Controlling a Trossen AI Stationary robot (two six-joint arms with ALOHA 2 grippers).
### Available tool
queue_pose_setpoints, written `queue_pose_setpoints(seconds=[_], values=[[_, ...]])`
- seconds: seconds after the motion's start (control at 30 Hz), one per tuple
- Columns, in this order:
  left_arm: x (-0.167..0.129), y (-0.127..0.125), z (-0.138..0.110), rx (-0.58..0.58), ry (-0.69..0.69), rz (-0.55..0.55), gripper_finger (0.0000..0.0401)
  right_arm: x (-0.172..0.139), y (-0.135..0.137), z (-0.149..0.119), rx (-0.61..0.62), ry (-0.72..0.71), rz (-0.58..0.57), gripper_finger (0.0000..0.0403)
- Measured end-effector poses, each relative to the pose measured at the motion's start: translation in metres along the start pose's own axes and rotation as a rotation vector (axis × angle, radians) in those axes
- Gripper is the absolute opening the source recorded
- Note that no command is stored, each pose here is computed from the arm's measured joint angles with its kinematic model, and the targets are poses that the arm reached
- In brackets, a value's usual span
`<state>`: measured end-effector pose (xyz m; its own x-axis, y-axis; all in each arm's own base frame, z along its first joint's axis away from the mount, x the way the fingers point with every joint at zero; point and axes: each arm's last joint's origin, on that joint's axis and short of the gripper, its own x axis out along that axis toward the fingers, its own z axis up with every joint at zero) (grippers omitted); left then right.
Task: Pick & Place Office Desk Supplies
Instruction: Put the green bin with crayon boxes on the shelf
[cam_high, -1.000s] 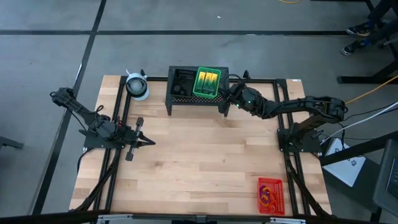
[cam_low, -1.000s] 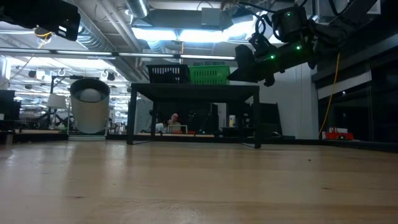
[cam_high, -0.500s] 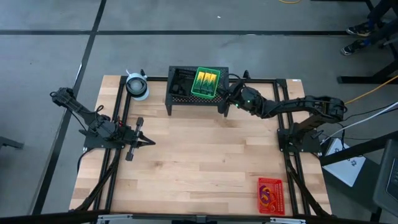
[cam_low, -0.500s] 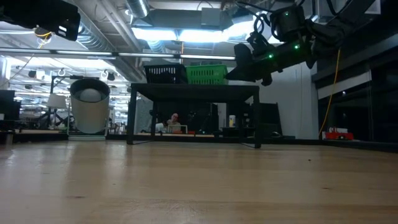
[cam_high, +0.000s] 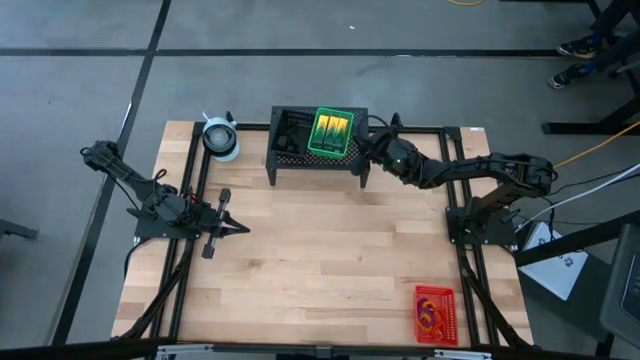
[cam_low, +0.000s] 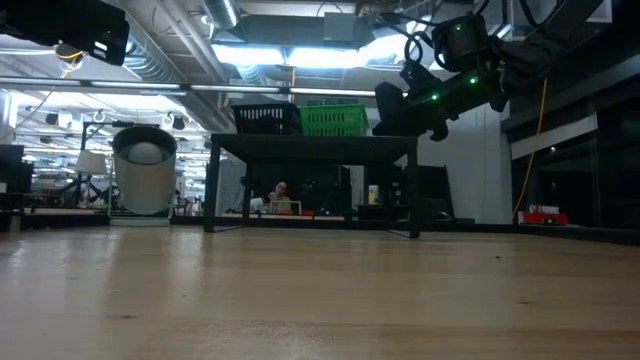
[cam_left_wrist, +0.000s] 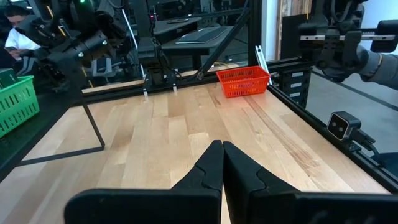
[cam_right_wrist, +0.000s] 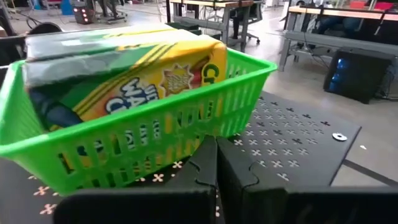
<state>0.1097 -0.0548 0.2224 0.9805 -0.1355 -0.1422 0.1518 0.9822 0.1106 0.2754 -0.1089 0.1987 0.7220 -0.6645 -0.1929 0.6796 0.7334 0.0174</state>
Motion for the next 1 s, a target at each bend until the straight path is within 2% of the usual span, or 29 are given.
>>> queue_pose_setpoints(seconds=[0.3,0.5,0.77,1.0], values=[[0.0,0.0,0.0,0.0,0.0,0.0,0.0002,0.004,-0.011,0.001,0.031,0.0,-0.014,0.0],[0.0,0.0,0.0,0.007,-0.001,0.0,0.0002,0.01,-0.013,0.009,0.063,-0.026,0.041,0.0],[0.0,0.0,0.001,0.004,-0.006,0.0,0.0002,0.049,0.002,0.017,0.037,0.015,0.072,0.0],[0.0,0.0,-0.002,-0.013,0.023,-0.012,0.0002,0.071,0.009,0.012,0.046,0.067,0.018,0.0]])
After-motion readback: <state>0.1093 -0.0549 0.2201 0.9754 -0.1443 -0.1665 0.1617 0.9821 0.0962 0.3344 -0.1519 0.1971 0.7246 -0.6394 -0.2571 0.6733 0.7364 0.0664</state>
